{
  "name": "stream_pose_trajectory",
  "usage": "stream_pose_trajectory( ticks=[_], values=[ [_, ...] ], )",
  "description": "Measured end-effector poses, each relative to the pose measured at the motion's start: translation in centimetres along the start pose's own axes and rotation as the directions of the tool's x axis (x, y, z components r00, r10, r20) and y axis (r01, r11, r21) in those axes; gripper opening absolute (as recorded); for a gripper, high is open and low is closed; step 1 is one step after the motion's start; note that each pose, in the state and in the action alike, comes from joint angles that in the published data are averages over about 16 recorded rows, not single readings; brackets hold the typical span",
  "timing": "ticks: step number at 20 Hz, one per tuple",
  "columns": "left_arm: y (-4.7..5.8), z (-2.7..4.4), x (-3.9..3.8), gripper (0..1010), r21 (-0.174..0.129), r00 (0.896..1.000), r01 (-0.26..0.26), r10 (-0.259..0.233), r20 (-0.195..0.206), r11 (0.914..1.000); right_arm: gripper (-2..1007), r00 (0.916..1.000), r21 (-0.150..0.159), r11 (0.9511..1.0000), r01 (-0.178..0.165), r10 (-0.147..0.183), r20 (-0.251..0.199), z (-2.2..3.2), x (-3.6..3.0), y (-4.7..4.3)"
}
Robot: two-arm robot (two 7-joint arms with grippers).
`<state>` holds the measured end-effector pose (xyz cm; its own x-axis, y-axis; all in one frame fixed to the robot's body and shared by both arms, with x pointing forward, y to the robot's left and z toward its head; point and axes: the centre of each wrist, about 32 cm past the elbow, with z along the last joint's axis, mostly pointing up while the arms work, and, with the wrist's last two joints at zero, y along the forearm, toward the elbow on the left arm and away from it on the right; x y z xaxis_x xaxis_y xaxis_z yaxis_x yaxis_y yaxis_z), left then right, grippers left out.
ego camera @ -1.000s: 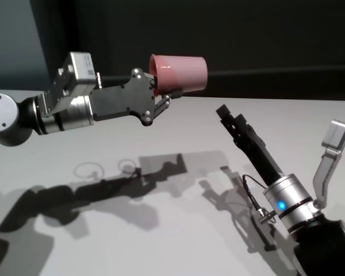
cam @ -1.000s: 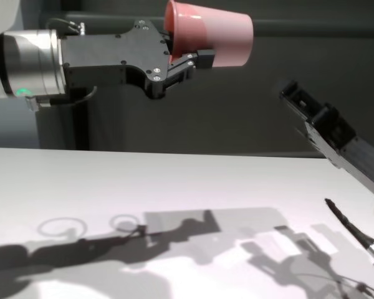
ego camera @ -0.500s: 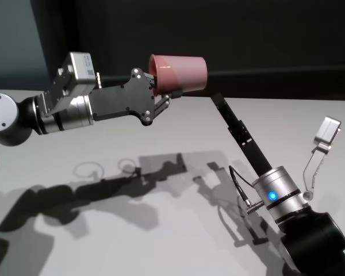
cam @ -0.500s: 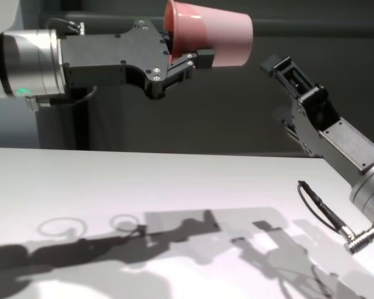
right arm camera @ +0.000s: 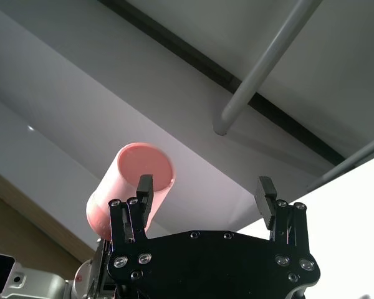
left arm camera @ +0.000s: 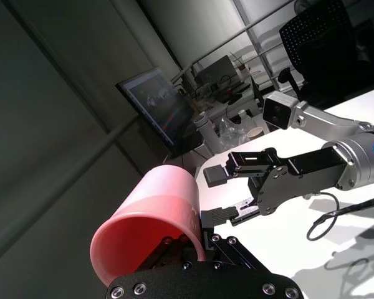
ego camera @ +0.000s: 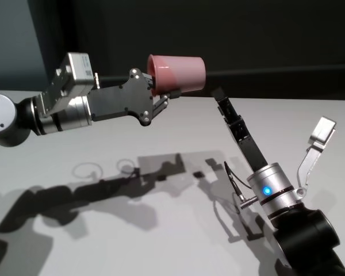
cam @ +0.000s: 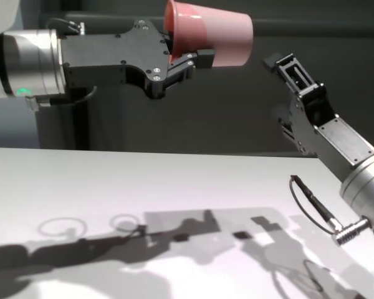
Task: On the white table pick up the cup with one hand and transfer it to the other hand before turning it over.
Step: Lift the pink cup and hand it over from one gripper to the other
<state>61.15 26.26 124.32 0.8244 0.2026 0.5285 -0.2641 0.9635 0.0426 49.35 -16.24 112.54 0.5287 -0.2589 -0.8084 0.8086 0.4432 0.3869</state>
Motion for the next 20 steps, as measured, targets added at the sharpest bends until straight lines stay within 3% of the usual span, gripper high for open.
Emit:
stream_pose_trajectory(
  ticks=[12,20],
  values=[
    [0.0,0.0,0.0,38,0.0,1.0,0.0,0.0,0.0,1.0,1000,0.9983,-0.001,0.9984,-0.057,0.057,0.016,0.06,-1.89,0.46],
    [0.0,0.0,0.0,38,0.0,1.0,0.0,0.0,0.0,1.0,1000,0.9983,0.025,0.9983,-0.053,0.053,-0.022,-0.13,-2.71,0.41]
  ],
)
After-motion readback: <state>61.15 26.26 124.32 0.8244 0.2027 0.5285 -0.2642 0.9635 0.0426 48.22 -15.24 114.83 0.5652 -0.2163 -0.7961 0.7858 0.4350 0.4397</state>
